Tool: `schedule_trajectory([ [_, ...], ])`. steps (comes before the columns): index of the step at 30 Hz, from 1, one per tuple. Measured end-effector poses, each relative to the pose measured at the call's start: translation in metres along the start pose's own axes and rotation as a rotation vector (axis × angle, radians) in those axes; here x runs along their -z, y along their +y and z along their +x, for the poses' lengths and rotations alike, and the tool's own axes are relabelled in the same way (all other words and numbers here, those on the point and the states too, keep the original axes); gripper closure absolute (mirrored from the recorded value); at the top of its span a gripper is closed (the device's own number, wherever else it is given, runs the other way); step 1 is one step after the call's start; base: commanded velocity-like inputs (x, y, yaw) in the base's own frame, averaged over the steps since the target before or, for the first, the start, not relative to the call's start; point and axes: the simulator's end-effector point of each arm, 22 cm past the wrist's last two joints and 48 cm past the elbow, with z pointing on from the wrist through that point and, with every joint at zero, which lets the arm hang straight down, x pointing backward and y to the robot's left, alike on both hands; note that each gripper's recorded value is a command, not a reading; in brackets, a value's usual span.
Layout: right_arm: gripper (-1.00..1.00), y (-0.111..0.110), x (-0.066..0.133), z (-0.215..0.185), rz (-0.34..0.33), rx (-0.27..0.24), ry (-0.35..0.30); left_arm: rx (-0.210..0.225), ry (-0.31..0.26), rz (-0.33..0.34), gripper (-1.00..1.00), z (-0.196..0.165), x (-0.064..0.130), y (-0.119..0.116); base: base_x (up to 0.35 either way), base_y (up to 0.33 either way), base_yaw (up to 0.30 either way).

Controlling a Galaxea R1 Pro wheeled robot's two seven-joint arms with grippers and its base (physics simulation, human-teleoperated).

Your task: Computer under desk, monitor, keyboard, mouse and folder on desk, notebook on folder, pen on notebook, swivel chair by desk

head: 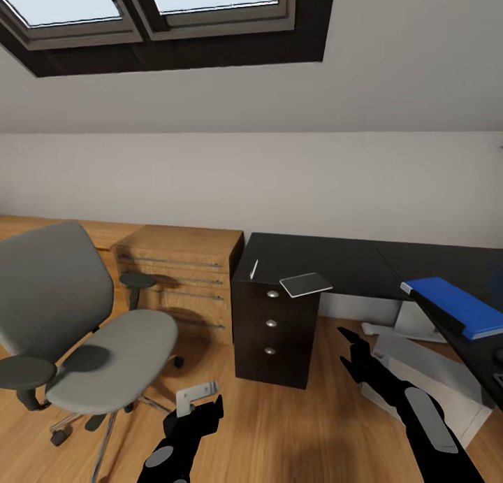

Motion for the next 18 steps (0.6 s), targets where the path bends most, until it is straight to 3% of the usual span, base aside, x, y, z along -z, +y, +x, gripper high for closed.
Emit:
schedule_trajectory([
  [12, -1.0, 0.001, -0.002, 0.003, -0.101, 0.016, 0.005, -0.001, 0.001, -0.001, -1.0, 0.021, -0.012, 0.005, 0.0, 0.0, 0.0],
  [18, -1.0, -0.01, -0.003, 0.005, -0.105, 0.018, 0.006, -0.002, 0.002, -0.001, -1.0, 0.031, -0.017, 0.008, 0.0, 0.0, 0.0],
])
